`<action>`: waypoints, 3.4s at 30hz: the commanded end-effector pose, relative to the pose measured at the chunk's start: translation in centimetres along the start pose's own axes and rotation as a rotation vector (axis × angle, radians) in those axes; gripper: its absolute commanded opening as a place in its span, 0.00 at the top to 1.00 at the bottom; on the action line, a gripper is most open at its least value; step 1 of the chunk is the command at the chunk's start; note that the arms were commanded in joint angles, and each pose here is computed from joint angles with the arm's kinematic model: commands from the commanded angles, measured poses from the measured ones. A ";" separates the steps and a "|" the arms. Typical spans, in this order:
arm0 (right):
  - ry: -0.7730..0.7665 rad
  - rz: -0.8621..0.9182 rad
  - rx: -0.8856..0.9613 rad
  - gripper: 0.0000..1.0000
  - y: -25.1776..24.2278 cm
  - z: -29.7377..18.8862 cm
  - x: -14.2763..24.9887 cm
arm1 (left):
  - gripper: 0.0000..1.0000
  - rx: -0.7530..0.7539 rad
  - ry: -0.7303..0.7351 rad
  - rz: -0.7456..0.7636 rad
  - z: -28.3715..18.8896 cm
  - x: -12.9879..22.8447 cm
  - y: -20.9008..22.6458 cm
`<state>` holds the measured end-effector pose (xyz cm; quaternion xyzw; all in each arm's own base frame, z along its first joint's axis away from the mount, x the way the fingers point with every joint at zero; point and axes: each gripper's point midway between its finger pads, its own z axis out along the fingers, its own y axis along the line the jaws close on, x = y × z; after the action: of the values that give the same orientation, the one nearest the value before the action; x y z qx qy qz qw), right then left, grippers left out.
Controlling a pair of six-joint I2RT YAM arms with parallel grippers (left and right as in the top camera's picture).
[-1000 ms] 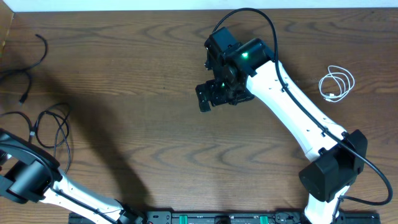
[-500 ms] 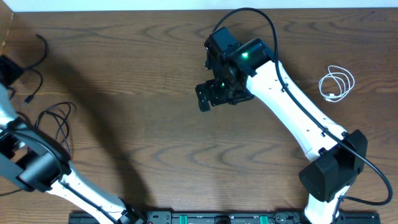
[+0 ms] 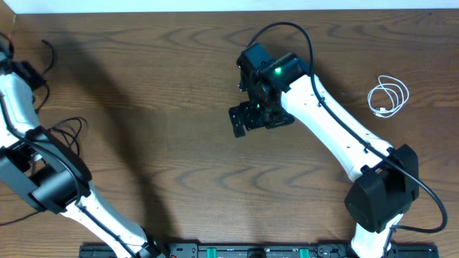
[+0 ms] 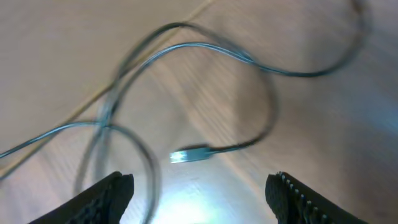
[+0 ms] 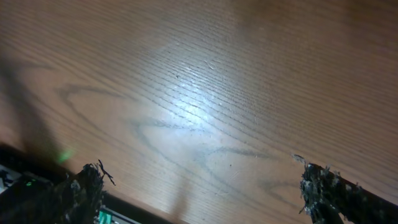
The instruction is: Untangle cables
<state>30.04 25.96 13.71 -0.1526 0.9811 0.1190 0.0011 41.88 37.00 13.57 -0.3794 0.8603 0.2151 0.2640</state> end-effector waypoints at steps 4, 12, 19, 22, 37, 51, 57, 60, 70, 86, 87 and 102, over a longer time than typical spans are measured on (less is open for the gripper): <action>-0.020 -0.017 -0.005 0.01 0.3 0.0 -0.1 | 0.27 -0.155 0.043 -0.115 0.7 0.8 6.8; -0.041 -0.022 -0.023 0.01 0.7 0.0 -0.6 | 0.27 0.043 0.095 -0.103 2.0 1.9 6.2; -0.037 -0.021 -0.022 0.01 0.7 0.0 -0.5 | 0.27 0.173 0.125 -0.031 3.4 3.1 3.9; -0.030 -0.021 -0.031 0.01 0.8 0.0 -0.4 | 0.27 0.168 0.113 -0.037 3.5 2.8 4.1; -0.028 -0.021 -0.039 0.01 1.0 0.0 -0.3 | 0.42 0.128 0.174 -0.094 6.1 4.9 7.7; -0.041 -0.024 -0.043 0.01 1.1 -0.1 -0.6 | 0.92 0.563 -0.001 -0.196 2.9 -0.8 -1.5; -0.030 -0.021 -0.040 0.01 1.0 -0.1 -0.4 | 0.92 0.629 -0.076 -0.082 1.4 -2.1 -6.4; -0.023 -0.015 -0.038 0.01 0.9 0.0 -0.2 | 0.83 0.506 -0.075 -0.055 2.2 -1.8 -6.2; -0.019 0.018 0.005 0.01 0.0 -0.1 -0.1 | 0.02 0.308 -0.002 -0.042 2.6 0.1 -3.8; -0.009 0.430 0.138 0.01 -13.6 -2.9 -0.5 | 0.01 0.917 -0.201 -0.129 -21.1 -6.6 -13.3; -0.015 0.458 0.138 0.01 -14.7 -3.1 -0.5 | 0.01 0.981 -0.179 -0.101 -22.8 -5.8 -14.8; 0.021 0.724 0.142 0.01 -25.7 -6.0 3.2 | 0.01 1.029 0.466 0.314 -31.3 17.3 -28.9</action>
<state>35.26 0.96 13.07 0.2057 0.9766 0.0463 -0.0427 45.77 -5.74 23.56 -0.1254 0.9228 -0.2952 0.2134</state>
